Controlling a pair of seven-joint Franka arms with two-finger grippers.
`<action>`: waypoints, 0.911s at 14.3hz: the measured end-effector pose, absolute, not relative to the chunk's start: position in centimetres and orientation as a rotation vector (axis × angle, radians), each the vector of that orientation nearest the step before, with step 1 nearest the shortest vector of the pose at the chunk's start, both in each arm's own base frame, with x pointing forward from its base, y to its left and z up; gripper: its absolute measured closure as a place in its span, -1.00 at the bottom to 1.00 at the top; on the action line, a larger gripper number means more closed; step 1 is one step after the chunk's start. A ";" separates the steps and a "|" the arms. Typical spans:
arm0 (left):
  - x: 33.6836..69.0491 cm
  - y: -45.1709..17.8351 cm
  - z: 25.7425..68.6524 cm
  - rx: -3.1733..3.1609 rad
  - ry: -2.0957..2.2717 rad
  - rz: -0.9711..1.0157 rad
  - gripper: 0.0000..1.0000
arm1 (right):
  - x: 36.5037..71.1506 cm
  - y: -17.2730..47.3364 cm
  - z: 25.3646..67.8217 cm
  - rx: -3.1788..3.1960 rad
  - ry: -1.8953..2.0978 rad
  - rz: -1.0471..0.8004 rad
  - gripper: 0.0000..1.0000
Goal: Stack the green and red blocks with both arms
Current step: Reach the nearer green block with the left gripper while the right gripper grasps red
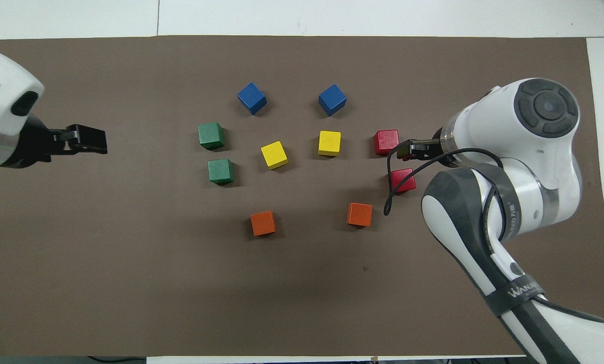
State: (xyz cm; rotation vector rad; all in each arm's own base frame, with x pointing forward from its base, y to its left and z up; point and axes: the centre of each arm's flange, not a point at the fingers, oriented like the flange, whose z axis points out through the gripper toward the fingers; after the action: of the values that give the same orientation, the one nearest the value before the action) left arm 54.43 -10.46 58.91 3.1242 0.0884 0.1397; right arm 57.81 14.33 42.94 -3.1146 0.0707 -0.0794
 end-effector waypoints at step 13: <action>53.3 -21.5 45.2 3.086 0.089 0.109 -1.00 | 56.4 15.9 35.6 -3.113 -0.066 -0.090 -1.00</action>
State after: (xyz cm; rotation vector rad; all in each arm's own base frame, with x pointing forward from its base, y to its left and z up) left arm 53.29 -21.46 45.16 3.0855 0.0887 0.1093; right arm 56.40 15.88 35.59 -3.1128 -0.0660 -0.0896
